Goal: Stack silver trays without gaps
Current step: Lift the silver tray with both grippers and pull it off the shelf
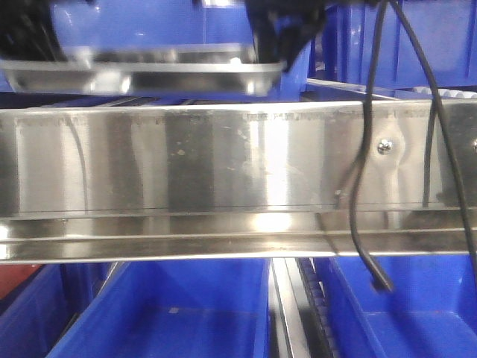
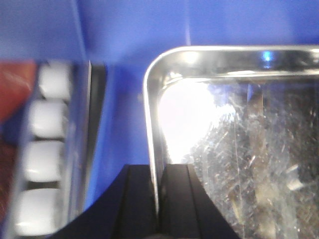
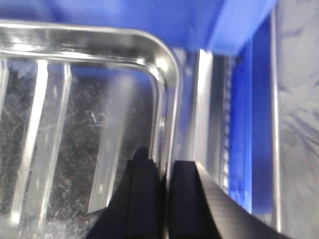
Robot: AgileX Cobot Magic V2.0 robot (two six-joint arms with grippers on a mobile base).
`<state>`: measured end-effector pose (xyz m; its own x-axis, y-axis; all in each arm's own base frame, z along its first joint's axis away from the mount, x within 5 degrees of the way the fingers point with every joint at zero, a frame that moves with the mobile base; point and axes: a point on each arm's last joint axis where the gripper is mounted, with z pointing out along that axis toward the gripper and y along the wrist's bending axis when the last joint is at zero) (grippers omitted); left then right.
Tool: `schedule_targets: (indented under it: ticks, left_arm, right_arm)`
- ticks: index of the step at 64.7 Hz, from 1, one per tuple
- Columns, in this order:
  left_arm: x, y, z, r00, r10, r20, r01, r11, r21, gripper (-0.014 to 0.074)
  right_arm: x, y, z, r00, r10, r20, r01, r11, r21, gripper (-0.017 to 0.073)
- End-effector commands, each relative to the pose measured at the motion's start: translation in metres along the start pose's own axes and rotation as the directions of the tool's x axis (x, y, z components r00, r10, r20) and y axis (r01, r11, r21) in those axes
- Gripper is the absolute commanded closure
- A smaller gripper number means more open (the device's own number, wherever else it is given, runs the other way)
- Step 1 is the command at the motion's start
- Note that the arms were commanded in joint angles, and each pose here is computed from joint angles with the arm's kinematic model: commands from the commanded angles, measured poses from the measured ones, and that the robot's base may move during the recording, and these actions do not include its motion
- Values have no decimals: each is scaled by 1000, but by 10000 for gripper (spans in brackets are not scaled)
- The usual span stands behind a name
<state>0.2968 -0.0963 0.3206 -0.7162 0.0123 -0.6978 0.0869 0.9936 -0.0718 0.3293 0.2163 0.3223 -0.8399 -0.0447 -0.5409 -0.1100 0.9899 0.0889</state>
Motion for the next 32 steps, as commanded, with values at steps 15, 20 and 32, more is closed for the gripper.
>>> schedule_targets:
  ticks: [15, 20, 32]
  left_arm:
    - [-8, -9, -56, 988, 11, 153, -23, 997, 75, 610]
    - [-9, -7, -67, 983, 5, 182, -19, 997, 78, 610]
    - [-8, -1, -90, 975, -12, 223, -4, 998, 70, 610]
  right_arm:
    - [0, 10, -53, 985, -57, 163, 57, 998, 6, 622]
    - [2, 13, -67, 980, -59, 190, 63, 998, -13, 614]
    - [3, 13, -94, 955, -60, 289, 60, 998, 8, 614]
